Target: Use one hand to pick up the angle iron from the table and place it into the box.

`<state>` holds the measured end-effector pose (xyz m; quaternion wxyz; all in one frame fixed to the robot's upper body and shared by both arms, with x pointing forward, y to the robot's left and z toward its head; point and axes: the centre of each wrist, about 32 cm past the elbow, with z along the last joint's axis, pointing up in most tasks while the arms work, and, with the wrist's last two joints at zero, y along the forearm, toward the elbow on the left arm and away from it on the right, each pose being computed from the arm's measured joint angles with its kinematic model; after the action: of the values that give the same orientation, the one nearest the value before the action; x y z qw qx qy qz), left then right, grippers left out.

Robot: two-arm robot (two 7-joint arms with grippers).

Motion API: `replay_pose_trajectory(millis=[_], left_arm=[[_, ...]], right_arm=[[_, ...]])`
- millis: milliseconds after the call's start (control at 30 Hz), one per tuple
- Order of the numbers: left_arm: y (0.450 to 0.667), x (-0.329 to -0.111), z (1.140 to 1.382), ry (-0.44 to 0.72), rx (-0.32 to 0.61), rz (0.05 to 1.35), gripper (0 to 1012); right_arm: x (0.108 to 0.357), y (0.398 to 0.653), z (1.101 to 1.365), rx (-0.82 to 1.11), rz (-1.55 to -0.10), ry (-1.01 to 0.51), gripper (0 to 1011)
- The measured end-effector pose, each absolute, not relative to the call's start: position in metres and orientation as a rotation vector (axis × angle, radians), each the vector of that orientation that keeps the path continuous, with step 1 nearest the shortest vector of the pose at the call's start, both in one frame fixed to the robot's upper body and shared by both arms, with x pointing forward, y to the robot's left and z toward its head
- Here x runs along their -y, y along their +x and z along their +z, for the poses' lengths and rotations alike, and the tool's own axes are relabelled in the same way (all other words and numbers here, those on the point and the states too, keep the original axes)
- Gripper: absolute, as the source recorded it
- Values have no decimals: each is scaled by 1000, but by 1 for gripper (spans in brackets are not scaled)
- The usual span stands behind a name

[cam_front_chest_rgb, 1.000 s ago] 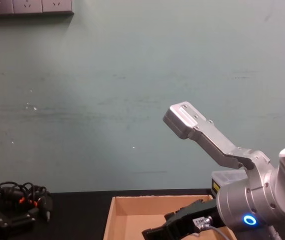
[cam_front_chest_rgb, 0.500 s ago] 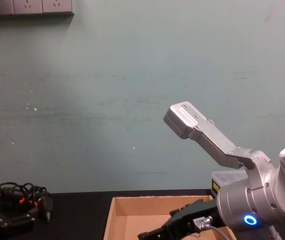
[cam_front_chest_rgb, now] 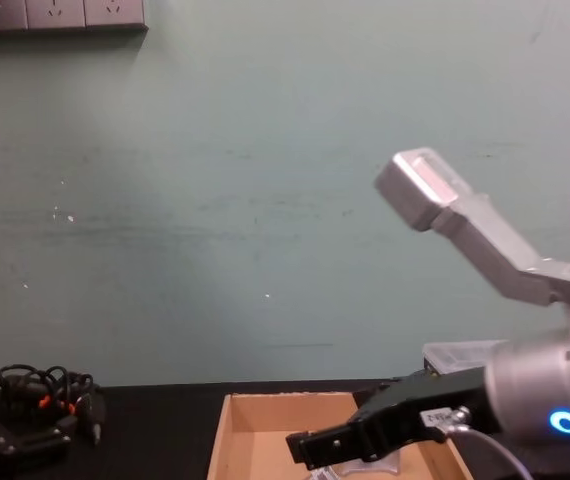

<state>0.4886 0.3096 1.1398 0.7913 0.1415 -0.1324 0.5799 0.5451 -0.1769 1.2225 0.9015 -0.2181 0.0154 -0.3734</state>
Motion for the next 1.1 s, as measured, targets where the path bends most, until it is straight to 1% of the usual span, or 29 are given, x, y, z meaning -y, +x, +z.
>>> replay_pose_trajectory(millis=[133,233,533,700,833,1100], left_arm=[[489,-310,1140,304,285,1248,1011],[489,-310,1140,304,285,1248,1011],[489,-310,1140,304,285,1248,1011],[489,-310,1140,304,285,1248,1011],[489,-310,1140,304,285,1248,1011],[489,-310,1140,304,285,1248,1011]], right_arm=[[182,525,1226,-29,-748,-441,1002],[188,501,1228,-22,-720,-437,1003],[204,462,1230,4,-670,-446,1003],[210,452,1227,-7,-649,-457,1003],[213,446,1220,-32,-635,-468,1003],[211,447,1212,-73,-587,-527,1003]])
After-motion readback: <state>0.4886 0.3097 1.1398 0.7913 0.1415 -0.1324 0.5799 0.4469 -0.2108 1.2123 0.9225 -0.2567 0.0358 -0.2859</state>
